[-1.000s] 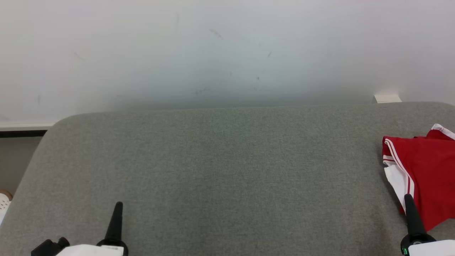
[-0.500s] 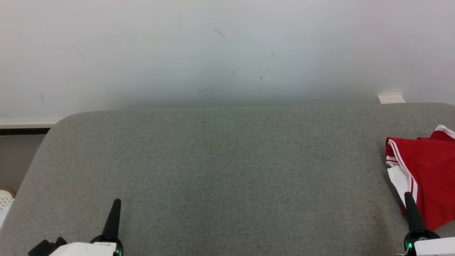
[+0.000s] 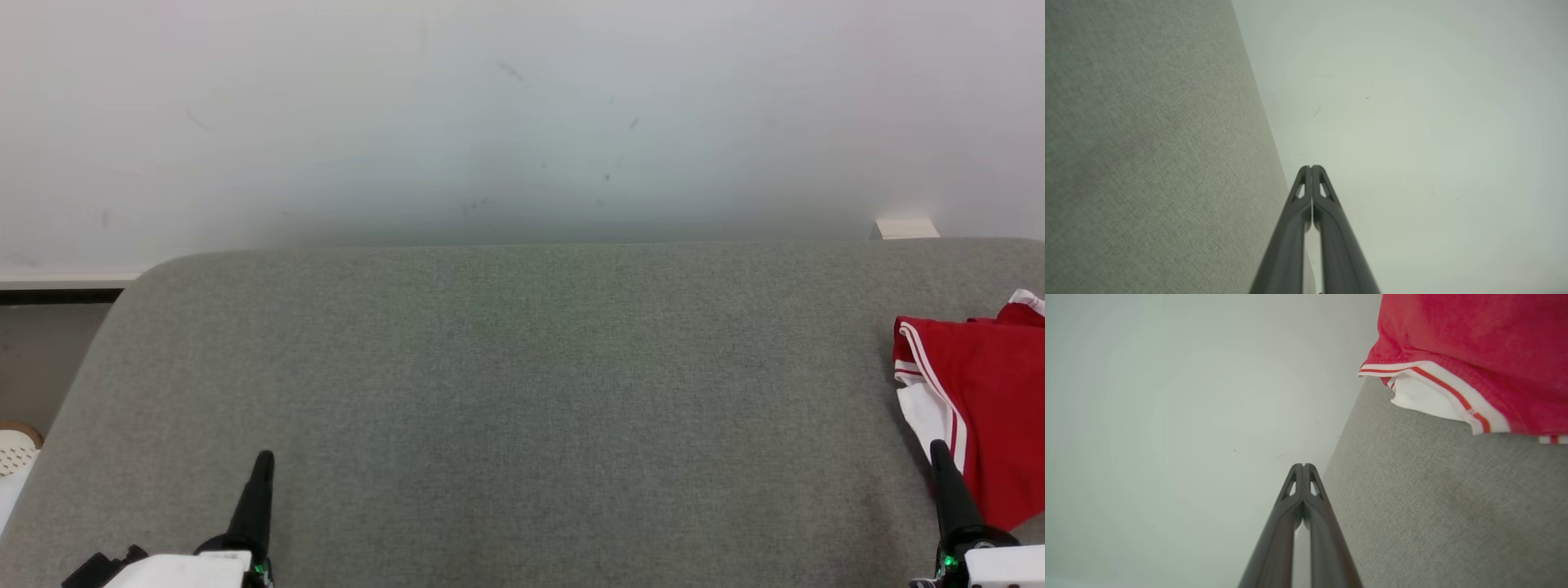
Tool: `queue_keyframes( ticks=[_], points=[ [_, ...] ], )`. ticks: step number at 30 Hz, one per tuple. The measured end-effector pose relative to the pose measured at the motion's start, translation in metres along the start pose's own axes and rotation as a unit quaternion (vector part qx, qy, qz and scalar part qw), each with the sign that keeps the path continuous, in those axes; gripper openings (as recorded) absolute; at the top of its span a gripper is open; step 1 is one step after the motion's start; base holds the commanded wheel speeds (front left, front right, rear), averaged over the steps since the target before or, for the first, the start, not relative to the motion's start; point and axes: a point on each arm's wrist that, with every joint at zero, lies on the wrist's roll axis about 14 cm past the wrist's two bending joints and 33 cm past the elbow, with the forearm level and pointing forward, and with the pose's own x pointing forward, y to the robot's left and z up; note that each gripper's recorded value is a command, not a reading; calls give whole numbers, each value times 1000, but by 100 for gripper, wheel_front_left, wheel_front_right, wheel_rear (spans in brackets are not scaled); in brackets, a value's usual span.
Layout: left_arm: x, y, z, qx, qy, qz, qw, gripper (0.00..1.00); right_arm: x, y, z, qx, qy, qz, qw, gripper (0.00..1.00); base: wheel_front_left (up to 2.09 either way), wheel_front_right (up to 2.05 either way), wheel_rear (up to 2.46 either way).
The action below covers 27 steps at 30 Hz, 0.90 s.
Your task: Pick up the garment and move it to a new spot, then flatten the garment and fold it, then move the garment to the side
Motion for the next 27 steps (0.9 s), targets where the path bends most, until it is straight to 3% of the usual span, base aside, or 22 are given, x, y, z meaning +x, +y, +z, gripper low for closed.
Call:
queue_keyframes(
  ticks=[27],
  points=[
    [0,-5,11,-94,-7,-14,995,0,8,5,-6,89,13,9,996,0,0,0,0]
  ],
)
